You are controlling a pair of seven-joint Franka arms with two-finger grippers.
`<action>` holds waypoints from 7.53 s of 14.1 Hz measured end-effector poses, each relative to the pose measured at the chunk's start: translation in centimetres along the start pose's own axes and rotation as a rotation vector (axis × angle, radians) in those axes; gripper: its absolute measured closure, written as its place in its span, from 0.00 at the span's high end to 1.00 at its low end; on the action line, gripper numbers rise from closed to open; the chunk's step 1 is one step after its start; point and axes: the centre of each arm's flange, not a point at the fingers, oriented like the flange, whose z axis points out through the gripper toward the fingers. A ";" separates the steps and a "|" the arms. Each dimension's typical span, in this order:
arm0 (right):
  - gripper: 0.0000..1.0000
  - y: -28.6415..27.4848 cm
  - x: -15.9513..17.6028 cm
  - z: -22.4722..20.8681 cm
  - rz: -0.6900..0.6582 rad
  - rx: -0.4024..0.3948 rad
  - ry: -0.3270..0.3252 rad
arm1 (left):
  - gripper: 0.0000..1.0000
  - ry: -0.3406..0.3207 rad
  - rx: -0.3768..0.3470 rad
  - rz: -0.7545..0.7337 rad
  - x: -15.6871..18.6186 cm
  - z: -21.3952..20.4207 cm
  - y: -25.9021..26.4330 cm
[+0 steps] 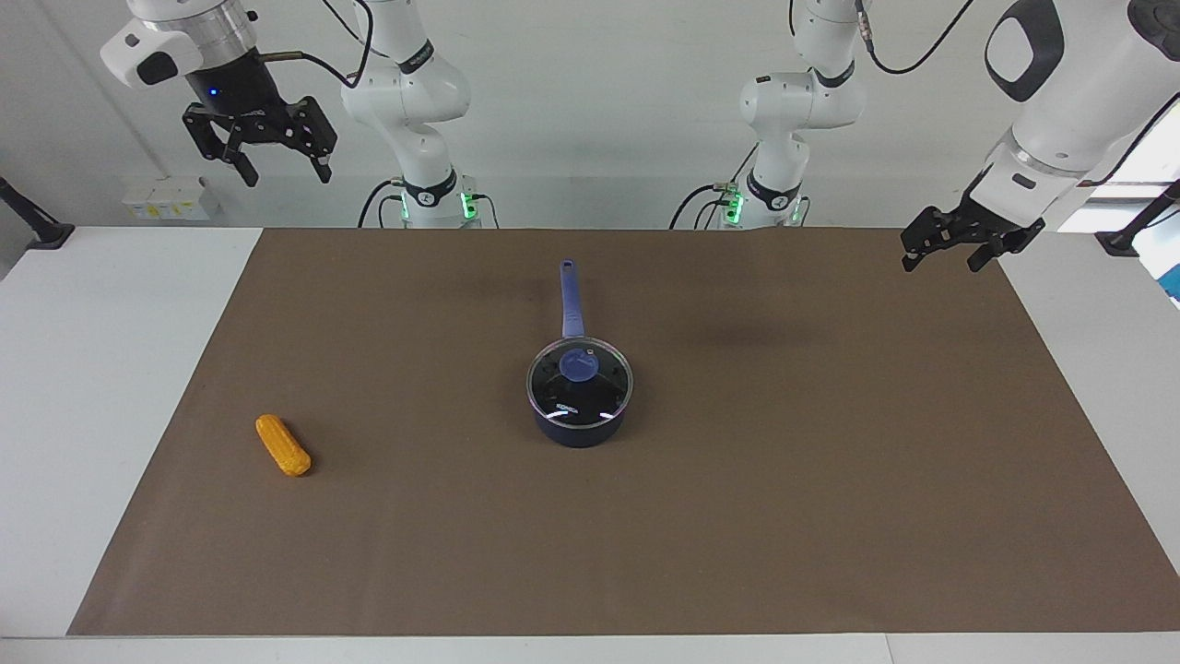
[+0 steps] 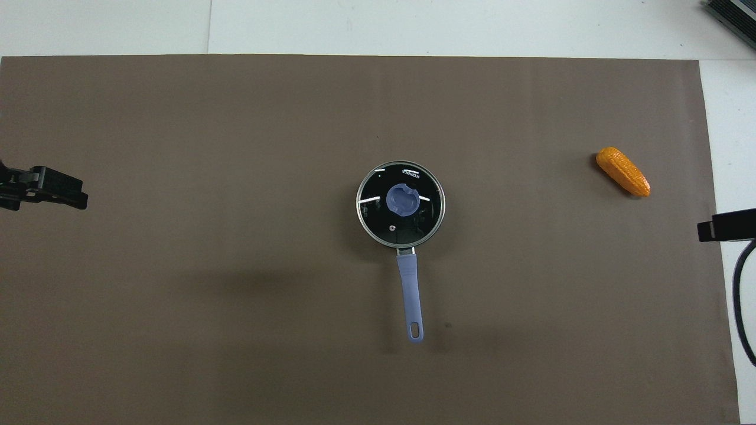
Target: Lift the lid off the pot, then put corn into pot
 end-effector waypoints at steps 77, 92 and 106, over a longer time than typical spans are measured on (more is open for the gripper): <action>0.36 11.8 15.9 30.3 -0.500 -0.033 0.144 | 0.61 0.214 -0.010 -0.050 3.8 17.5 45.7; 0.36 -15.2 13.1 21.0 -0.126 -0.110 0.069 | 0.61 0.090 -0.044 0.086 11.6 17.4 21.2; 0.36 -33.5 11.2 29.4 -0.098 -0.025 0.071 | 0.61 0.157 -0.217 0.425 7.1 22.7 -1.4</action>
